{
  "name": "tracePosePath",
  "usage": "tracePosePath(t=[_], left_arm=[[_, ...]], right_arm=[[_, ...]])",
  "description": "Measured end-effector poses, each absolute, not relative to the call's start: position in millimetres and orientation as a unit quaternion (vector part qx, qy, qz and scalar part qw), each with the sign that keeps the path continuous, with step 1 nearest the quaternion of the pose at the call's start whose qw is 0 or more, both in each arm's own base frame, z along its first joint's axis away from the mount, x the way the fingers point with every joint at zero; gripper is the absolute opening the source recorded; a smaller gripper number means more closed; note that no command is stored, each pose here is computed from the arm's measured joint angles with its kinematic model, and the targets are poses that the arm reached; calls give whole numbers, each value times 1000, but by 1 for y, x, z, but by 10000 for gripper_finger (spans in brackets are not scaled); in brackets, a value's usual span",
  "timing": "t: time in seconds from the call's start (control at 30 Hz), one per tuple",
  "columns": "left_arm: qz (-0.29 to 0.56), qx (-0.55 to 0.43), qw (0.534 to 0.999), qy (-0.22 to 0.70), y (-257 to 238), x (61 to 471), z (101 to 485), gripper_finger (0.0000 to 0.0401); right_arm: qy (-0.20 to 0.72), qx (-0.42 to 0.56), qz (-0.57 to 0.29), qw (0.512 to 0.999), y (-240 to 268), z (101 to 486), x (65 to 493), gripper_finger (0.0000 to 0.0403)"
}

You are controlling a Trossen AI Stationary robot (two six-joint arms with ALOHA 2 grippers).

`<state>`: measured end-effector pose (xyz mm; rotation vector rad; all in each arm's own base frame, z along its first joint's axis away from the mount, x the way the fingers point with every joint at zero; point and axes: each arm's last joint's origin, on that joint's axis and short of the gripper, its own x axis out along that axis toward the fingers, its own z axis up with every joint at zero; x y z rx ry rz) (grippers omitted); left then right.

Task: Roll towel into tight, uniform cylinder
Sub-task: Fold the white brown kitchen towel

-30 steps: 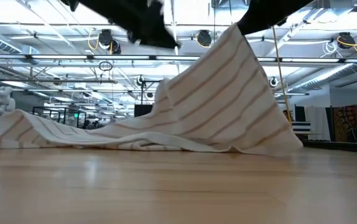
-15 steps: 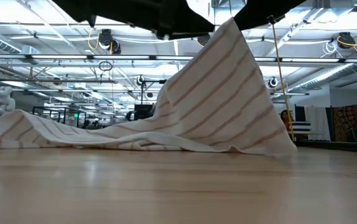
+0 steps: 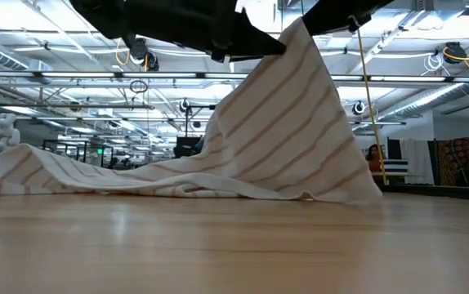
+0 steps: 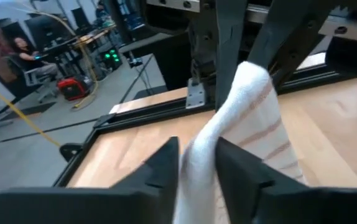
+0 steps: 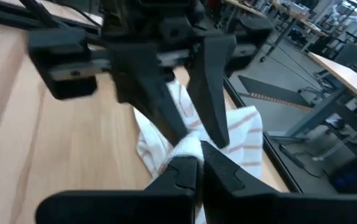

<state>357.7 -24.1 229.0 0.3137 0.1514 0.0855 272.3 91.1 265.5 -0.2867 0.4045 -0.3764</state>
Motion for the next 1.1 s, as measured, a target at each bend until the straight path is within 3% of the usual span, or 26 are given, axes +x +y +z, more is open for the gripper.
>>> tracePosePath(t=[0.2, 0.3, 0.43, 0.73, 1.1], left_arm=[[31, 161, 982, 95, -23, 357, 225, 10], [15, 172, 980, 99, -24, 357, 224, 8], [6, 192, 974, 121, -26, 356, 220, 5], [-12, 203, 963, 176, -30, 352, 210, 2], [-50, 216, 947, 234, -46, 345, 198, 1]], right_arm=[[201, -147, -183, 951, 91, 265, 272, 1], [208, -158, -177, 949, 93, 264, 271, 12], [224, -150, -173, 947, 98, 260, 266, 56], [351, -42, -172, 920, 111, 230, 234, 159], [341, 35, -147, 928, 128, 181, 206, 178]])
